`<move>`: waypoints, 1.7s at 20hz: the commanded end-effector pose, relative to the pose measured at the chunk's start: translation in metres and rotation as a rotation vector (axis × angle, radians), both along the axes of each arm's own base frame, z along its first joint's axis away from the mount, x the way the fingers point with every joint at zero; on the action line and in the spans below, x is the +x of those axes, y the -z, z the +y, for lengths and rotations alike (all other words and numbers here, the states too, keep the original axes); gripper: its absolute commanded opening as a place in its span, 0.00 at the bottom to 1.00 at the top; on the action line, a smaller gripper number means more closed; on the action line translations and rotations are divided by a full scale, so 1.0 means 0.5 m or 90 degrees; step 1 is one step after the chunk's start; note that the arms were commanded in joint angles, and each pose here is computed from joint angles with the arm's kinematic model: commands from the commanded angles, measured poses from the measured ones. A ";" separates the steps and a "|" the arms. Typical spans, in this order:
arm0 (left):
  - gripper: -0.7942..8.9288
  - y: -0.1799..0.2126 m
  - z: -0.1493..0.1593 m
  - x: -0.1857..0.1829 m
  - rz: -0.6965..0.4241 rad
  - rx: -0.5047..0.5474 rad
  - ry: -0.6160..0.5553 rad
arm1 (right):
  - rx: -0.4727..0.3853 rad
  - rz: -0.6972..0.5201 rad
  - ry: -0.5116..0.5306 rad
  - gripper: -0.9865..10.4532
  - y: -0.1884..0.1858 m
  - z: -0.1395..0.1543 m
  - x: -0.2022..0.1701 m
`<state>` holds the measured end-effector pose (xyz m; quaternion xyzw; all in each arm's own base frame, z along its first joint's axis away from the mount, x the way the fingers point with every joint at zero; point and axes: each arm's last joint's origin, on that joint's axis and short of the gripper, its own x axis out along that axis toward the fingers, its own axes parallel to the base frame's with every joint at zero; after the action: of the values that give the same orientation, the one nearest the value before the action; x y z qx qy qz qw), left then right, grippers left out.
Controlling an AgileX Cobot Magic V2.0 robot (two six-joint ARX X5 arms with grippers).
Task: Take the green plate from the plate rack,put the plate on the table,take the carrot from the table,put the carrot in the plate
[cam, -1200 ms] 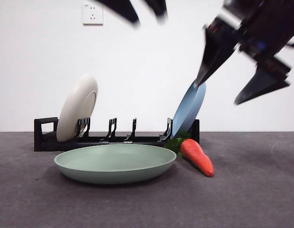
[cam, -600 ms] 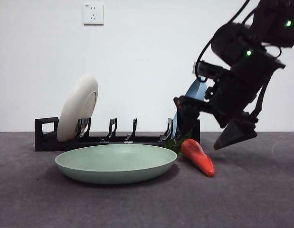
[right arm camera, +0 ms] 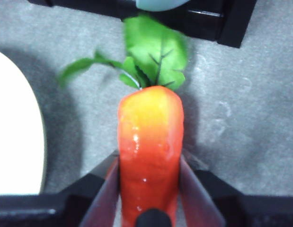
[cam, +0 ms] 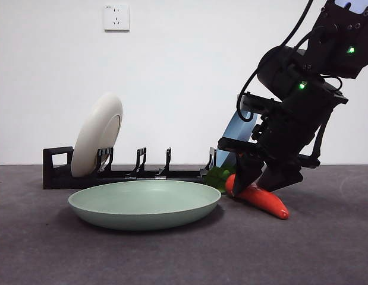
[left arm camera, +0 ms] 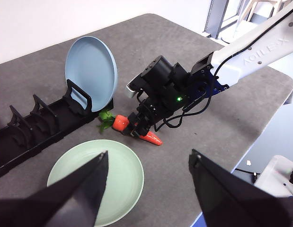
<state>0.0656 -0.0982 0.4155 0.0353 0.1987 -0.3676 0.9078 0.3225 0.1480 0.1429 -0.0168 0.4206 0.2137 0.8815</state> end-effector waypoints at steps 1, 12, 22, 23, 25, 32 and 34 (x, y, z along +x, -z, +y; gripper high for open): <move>0.38 0.002 0.001 -0.001 0.001 -0.001 -0.001 | 0.011 0.009 0.011 0.08 0.004 0.005 0.001; 0.38 0.002 0.000 -0.001 0.001 0.001 -0.001 | 0.069 -0.094 -0.090 0.08 -0.156 0.074 -0.097; 0.38 0.008 0.002 -0.002 0.013 0.018 0.000 | 0.104 -0.097 -0.180 0.08 -0.054 0.212 -0.120; 0.38 0.008 0.002 -0.002 0.013 0.018 0.001 | 0.101 -0.093 -0.180 0.08 -0.037 0.216 -0.115; 0.38 0.008 0.002 -0.002 0.013 0.018 0.001 | 0.090 -0.082 -0.179 0.08 -0.014 0.221 -0.110; 0.38 0.009 0.003 -0.003 0.015 0.021 0.001 | 0.074 -0.064 -0.186 0.10 0.013 0.228 -0.103; 0.38 0.010 0.003 -0.003 0.019 0.026 0.001 | 0.075 -0.063 -0.188 0.30 0.013 0.228 -0.103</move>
<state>0.0646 -0.0963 0.4109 0.0512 0.2193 -0.3630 0.9042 0.2712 0.2608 0.1424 -0.0333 0.3481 0.3640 0.8633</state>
